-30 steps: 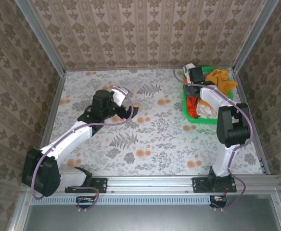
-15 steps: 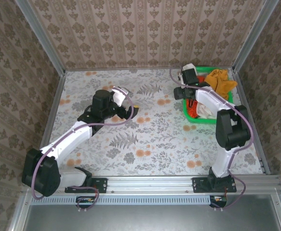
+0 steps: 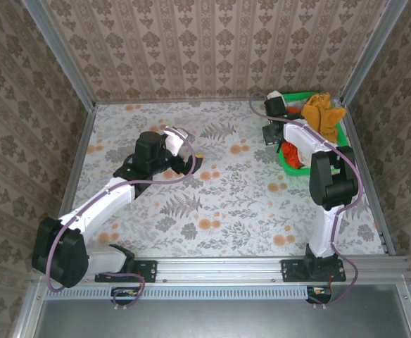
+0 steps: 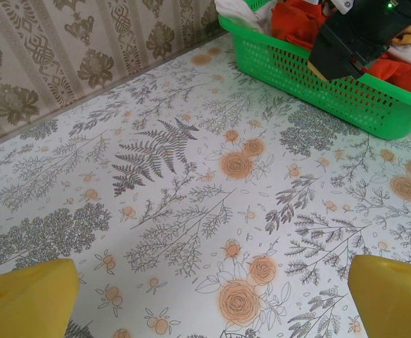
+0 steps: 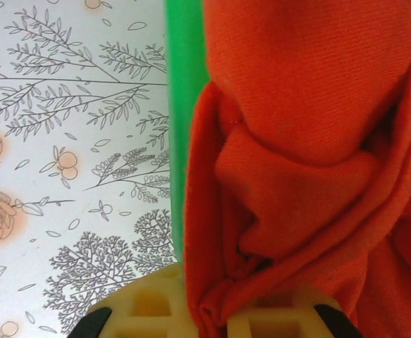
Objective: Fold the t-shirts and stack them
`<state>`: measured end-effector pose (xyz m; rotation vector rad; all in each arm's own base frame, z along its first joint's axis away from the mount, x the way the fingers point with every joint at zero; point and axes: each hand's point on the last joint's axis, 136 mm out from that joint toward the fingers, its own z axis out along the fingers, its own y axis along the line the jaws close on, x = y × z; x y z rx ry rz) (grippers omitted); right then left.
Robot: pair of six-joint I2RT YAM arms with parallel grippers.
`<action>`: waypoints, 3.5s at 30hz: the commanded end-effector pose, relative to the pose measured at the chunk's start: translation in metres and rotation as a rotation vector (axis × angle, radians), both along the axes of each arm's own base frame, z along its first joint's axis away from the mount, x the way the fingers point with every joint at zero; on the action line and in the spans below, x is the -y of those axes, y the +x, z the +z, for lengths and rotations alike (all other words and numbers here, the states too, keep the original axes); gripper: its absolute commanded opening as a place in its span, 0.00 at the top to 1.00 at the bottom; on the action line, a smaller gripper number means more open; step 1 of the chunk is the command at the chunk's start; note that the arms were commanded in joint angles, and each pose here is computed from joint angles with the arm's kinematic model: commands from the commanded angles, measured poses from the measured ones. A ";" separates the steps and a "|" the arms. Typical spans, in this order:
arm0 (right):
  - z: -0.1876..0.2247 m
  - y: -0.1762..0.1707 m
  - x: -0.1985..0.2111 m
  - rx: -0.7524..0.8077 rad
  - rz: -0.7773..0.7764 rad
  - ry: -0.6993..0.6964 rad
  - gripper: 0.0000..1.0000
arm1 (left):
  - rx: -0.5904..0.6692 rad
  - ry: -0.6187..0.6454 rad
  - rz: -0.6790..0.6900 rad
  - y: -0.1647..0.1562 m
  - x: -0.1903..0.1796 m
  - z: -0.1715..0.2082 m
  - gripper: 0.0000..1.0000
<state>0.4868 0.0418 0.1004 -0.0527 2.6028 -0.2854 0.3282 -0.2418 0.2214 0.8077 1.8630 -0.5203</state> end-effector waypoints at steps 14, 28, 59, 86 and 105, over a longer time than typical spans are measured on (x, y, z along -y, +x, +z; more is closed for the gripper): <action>-0.007 0.053 0.087 0.013 -0.056 -0.074 1.00 | 0.030 -0.014 -0.051 -0.005 0.014 0.012 0.00; -0.011 0.083 0.112 0.025 -0.006 -0.094 0.94 | 0.025 -0.008 -0.068 -0.006 0.023 0.010 0.00; 0.041 0.051 0.197 0.300 -0.430 0.266 0.62 | 0.069 -0.027 -0.240 -0.022 0.074 0.005 0.00; 0.164 0.004 0.181 0.693 -0.310 0.243 0.93 | 0.078 -0.085 -0.232 -0.023 0.076 0.012 0.00; 0.225 -0.043 0.117 0.904 -0.103 0.248 1.00 | 0.067 -0.100 -0.204 -0.020 0.072 0.008 0.00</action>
